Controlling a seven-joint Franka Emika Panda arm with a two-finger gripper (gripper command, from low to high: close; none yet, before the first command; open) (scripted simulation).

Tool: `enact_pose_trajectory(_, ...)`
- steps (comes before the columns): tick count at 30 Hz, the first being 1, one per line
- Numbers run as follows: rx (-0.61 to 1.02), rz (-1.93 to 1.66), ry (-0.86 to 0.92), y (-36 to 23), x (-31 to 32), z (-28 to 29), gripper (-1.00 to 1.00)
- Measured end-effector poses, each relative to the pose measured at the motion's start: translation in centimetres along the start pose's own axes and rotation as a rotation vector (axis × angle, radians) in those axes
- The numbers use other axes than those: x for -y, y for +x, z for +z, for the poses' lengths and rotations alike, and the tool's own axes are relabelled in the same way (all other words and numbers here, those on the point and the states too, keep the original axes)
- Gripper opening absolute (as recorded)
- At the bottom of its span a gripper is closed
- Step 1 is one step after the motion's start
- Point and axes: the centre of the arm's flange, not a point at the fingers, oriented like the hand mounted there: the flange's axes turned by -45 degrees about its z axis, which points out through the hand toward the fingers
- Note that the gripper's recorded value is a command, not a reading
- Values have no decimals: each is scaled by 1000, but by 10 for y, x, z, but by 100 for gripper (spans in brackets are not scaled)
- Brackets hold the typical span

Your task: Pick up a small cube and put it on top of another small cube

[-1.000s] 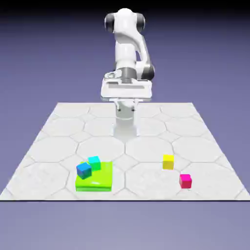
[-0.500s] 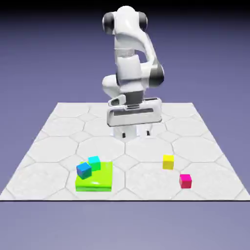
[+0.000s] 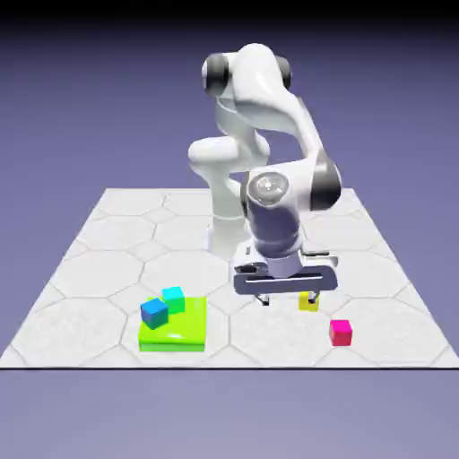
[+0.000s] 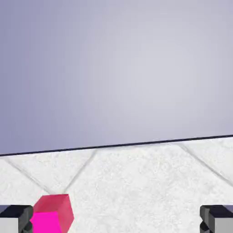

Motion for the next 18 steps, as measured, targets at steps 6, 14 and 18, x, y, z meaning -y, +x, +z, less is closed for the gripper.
enact_pose_trajectory(6, 209, 10, -32, 23, 35, 51, 0)
enact_pose_trajectory(14, 484, 2, -112, 32, 81, 130, 0)
enact_pose_trajectory(18, 621, -12, -170, 26, 102, 173, 0)
